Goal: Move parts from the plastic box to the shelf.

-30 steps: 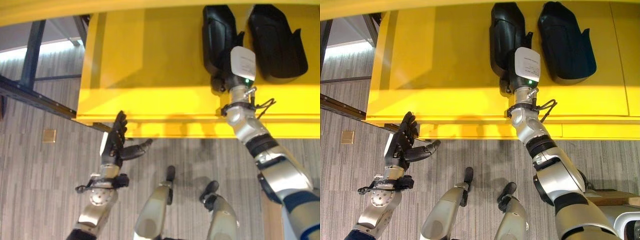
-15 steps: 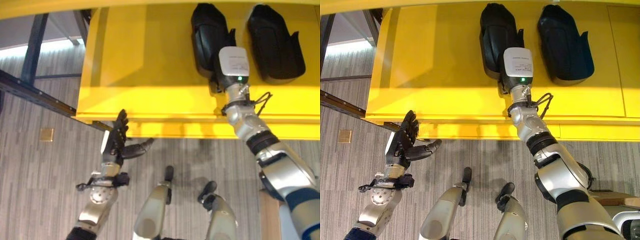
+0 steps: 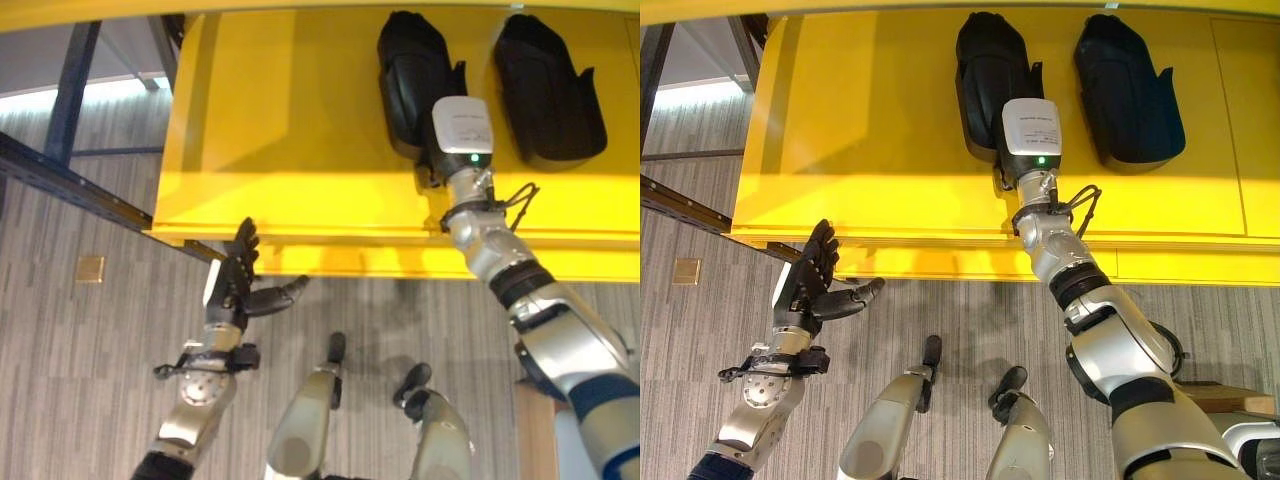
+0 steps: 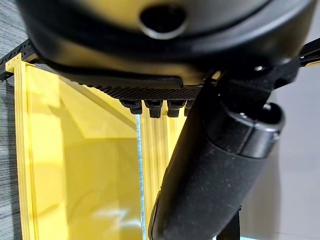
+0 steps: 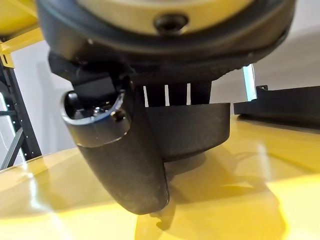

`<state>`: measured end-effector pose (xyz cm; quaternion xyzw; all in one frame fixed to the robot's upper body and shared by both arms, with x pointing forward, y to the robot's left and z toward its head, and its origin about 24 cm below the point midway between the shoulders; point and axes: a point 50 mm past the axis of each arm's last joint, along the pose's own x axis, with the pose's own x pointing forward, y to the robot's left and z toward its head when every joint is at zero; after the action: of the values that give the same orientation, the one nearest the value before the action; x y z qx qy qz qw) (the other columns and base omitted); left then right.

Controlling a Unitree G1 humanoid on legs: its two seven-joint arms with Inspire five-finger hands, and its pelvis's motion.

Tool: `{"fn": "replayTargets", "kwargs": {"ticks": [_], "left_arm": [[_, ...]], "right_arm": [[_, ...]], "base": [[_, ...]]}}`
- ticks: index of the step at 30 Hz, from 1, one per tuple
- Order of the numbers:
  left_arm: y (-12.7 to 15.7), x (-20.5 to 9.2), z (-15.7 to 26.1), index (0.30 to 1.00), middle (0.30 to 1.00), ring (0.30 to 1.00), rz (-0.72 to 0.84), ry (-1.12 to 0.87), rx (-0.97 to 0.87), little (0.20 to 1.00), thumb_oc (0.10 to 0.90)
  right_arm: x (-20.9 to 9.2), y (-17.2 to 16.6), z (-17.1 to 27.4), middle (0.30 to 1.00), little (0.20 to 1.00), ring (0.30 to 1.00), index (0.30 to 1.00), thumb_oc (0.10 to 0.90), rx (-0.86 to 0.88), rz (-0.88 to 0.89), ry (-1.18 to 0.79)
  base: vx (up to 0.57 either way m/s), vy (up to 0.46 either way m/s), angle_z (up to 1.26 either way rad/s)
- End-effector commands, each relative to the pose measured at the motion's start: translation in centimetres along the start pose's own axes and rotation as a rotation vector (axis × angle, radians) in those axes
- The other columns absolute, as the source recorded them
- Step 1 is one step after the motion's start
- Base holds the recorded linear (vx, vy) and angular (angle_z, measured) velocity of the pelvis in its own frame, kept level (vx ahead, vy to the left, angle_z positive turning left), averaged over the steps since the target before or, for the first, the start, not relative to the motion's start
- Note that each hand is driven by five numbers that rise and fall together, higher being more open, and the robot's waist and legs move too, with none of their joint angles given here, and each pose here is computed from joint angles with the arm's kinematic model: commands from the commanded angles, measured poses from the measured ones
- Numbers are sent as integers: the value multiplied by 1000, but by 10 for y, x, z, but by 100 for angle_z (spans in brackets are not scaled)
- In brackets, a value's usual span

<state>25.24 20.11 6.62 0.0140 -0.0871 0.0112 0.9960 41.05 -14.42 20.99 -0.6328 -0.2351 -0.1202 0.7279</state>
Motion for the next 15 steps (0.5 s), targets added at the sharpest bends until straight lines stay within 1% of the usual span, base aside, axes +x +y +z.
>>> {"fn": "replayTargets", "kwargs": {"ticks": [1,15], "left_arm": [[-5,4,33,1000,1000,1000,-40,-179,-23,1000,900],[-4,4,30,1000,1000,1000,-32,-166,-19,1000,900]], "right_arm": [[-15,37,48,300,300,300,300,400,96,159,-124],[-20,45,64,300,300,300,300,400,211,174,-109]], "base": [[1,31,0],[0,0,0]]}}
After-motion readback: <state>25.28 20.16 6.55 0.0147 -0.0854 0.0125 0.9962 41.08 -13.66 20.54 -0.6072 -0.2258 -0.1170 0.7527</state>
